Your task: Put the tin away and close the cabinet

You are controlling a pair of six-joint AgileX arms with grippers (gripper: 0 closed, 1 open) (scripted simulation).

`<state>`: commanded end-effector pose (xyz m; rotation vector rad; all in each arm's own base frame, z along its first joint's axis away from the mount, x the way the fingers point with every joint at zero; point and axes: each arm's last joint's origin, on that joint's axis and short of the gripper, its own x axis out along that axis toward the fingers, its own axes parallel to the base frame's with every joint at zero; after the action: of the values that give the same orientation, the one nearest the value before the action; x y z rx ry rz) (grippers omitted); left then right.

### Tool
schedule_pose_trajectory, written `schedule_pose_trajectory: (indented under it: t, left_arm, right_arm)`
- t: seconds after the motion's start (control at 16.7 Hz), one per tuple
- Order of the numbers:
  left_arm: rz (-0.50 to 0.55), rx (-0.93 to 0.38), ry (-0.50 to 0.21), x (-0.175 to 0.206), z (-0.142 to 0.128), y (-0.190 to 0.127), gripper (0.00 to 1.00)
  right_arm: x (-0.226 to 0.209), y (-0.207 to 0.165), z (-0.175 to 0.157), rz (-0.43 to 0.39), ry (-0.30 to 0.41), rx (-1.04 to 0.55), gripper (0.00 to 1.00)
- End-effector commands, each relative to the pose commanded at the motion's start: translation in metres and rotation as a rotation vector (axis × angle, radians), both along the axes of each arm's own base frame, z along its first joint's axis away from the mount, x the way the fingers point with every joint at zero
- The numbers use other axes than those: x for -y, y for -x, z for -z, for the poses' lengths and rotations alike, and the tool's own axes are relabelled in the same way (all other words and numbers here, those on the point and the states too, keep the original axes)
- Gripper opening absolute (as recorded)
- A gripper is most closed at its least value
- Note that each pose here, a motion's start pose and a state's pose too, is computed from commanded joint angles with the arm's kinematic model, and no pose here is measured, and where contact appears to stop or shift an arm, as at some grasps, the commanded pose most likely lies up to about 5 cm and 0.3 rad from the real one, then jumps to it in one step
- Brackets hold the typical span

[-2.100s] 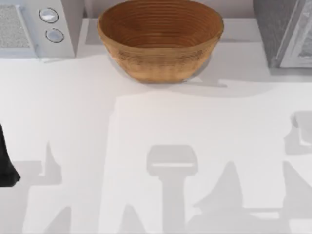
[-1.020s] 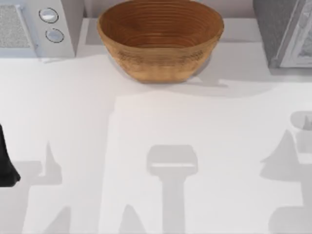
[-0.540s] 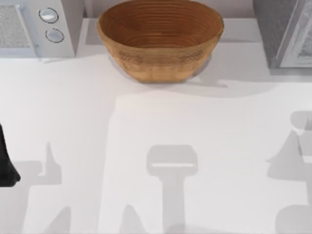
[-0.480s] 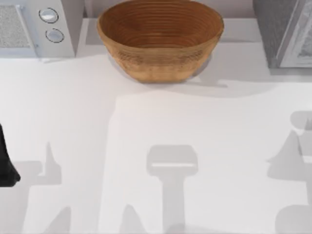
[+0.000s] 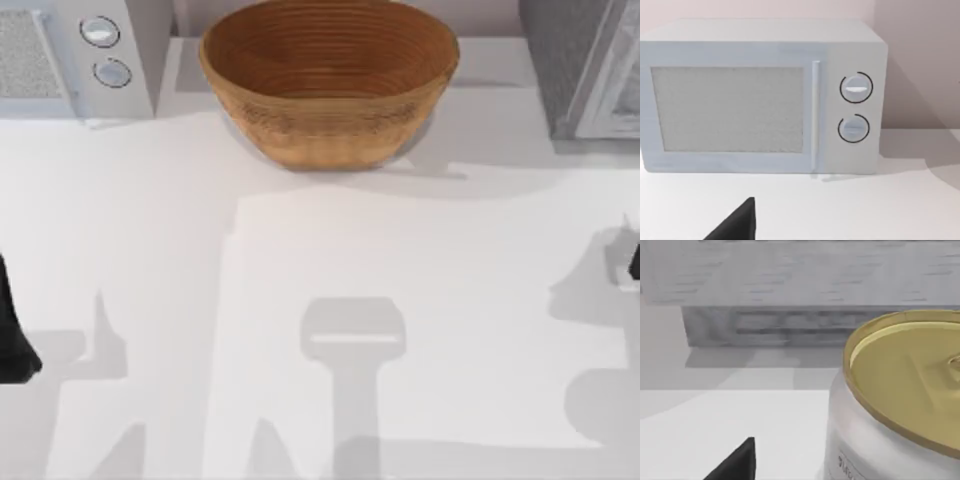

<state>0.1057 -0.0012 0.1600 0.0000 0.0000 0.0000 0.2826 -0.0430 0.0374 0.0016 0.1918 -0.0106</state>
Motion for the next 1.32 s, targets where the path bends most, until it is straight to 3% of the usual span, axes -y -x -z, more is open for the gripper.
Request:
schedule_pose_trajectory:
  t: [0.42, 1.2, 1.32]
  left_arm:
    - [0.0, 0.0, 0.0, 0.0, 0.0, 0.0, 1.0]
    - [0.0, 0.0, 0.0, 0.0, 0.0, 0.0, 1.0]
    - [0.0, 0.0, 0.0, 0.0, 0.0, 0.0, 1.0]
  right_arm:
    - [-0.0003, -0.0162, 0.0027, 0.0, 0.0, -0.003, 1.0]
    - [-0.0003, -0.0162, 0.0027, 0.0, 0.0, -0.003, 0.02]
    - [-0.0003, -0.0162, 0.0027, 0.0, 0.0, -0.003, 0.0]
